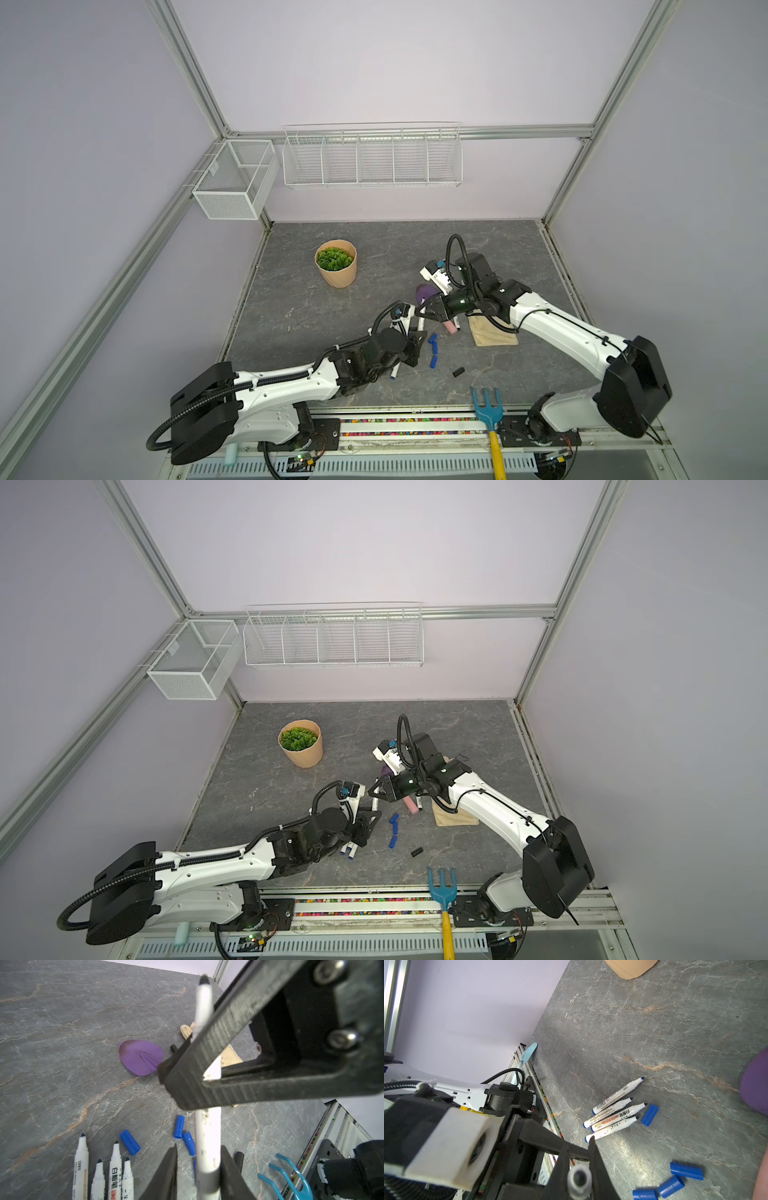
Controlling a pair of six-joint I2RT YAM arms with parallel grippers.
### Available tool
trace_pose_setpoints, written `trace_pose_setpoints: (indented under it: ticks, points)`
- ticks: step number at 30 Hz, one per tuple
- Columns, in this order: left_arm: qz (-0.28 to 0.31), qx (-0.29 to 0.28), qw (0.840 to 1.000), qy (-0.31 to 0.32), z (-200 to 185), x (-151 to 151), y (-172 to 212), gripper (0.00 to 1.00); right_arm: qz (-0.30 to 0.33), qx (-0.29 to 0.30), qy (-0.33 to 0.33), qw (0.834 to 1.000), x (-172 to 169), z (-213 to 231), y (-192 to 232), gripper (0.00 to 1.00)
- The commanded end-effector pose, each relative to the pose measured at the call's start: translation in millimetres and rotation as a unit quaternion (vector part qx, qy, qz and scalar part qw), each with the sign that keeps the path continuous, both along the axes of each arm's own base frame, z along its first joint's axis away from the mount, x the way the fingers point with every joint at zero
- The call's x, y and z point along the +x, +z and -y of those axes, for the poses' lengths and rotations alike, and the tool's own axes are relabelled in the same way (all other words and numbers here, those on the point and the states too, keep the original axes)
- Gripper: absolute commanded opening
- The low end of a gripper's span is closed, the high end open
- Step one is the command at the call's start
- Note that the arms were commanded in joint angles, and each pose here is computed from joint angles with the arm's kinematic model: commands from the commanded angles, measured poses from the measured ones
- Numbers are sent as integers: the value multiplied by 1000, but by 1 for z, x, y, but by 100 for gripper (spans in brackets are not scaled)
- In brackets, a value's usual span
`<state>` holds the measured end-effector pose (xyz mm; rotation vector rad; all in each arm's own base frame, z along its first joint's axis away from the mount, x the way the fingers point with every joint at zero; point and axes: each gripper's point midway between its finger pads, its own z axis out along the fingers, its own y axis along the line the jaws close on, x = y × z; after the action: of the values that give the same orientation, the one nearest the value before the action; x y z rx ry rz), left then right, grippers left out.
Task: Insert the pens into the pen caps
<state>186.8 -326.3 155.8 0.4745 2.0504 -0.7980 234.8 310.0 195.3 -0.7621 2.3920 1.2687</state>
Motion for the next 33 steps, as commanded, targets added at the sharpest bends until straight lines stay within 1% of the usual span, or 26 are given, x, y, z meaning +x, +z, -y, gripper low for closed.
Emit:
trace_pose_setpoints:
  ticks: [1, 4, 5, 8, 11, 14, 16, 18, 19, 21, 23, 24, 29, 30, 33]
  points:
    - [21, -16, 1000, -7, 12, 6, 21, 31, 6, 9, 10, 1000, -4, 1, 6, 11]
    - [27, -22, 999, -6, 14, 9, 26, 29, 4, 8, 11, 1000, -5, 1, 6, 11]
    - [29, -25, 999, -5, 15, 11, 28, 26, 4, 8, 10, 1000, -4, 1, 6, 11]
    - [29, -27, 999, -4, 15, 13, 29, 15, 4, 8, 9, 1000, -4, 2, 6, 11]
    - [26, -22, 999, 0, 13, 13, 26, 0, 4, 10, 7, 1000, -4, 3, 7, 11]
    - [21, -17, 1000, 15, 4, 15, 22, 0, -1, 3, -1, 1000, -5, 10, 4, 12]
    - [17, -9, 999, 30, -5, 15, 18, 0, -5, -13, -11, 1000, -7, 19, -1, 13]
    - [14, 10, 999, 50, -20, 16, 12, 0, -7, -50, -27, 998, -12, 33, -12, 19]
    - [12, 25, 998, 58, -27, 15, 7, 0, -10, -73, -38, 997, -15, 42, -18, 24]
    - [9, 56, 996, 69, -41, 14, -3, 0, -17, -144, -73, 987, -19, 67, -37, 41]
    - [6, 75, 994, 76, -51, 13, -10, 0, -31, -201, -88, 975, -30, 87, -52, 50]
    - [7, 79, 994, 80, -55, 13, -12, 0, -44, -227, -91, 969, -38, 97, -59, 53]
    - [11, 70, 993, 92, -61, 14, -13, 0, -120, -293, -90, 944, -80, 122, -85, 56]
    - [13, 66, 993, 92, -60, 14, -12, 0, -140, -313, -87, 935, -90, 130, -91, 57]
    - [12, 59, 994, 91, -57, 15, -12, 0, -172, -342, -86, 920, -104, 140, -102, 60]
